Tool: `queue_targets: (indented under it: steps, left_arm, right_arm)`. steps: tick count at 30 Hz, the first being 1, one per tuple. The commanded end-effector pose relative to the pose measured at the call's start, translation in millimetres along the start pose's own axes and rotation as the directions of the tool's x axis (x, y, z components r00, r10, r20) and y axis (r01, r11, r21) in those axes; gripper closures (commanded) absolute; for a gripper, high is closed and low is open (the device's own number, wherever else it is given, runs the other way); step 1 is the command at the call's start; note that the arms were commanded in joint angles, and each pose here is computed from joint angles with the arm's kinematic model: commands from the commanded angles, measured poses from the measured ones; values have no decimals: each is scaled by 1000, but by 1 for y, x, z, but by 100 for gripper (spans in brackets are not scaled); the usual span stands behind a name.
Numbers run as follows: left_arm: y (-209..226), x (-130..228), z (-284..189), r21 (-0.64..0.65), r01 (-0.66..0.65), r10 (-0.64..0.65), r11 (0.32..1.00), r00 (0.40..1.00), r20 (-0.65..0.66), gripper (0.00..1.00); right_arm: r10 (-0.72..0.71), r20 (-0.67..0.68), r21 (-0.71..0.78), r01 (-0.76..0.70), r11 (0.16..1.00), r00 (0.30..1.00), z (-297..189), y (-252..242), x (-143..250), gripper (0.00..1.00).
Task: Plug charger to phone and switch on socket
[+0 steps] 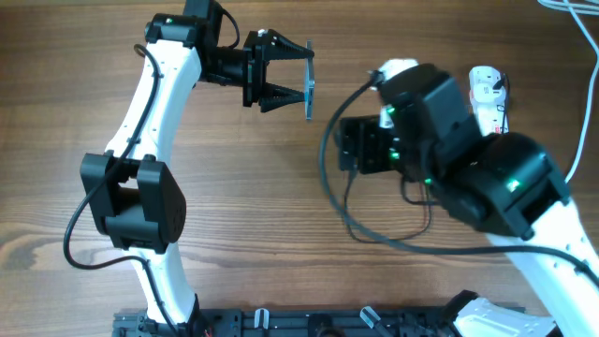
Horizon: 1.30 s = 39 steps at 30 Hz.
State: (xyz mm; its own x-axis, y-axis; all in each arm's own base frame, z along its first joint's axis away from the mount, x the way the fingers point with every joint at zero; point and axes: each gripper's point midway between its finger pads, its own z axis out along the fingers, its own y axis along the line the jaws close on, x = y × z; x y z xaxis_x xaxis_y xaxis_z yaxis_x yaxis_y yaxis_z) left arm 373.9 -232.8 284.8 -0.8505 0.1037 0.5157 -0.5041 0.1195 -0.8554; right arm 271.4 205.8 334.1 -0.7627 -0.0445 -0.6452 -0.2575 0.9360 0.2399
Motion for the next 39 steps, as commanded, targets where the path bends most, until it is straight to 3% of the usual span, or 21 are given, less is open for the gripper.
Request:
queue_targets:
  steps: [1,7,14,21,24,39]
  left_arm:
    - [-21,19,-3,48,-50,51,998,998,-27,30]
    - [-21,19,-3,48,-50,51,998,998,-27,30]
    - [-21,19,-3,46,-50,52,998,998,-25,30]
    - [-21,19,-3,46,-50,52,998,998,-25,30]
    - [-21,19,-3,46,-50,52,998,998,-25,29]
    - [-21,18,-3,46,-59,61,997,998,-25,29]
  right_arm:
    - [-14,93,6,14,1000,996,1,24,-15,17]
    - [-49,125,39,45,998,991,31,54,-16,16]
    - [-57,196,134,31,991,979,51,53,-30,17]
    - [-39,256,174,-7,985,966,52,48,-41,28]
    - [-42,251,180,-4,984,967,55,48,-41,39]
    - [-52,260,216,-6,976,964,71,49,-43,45]
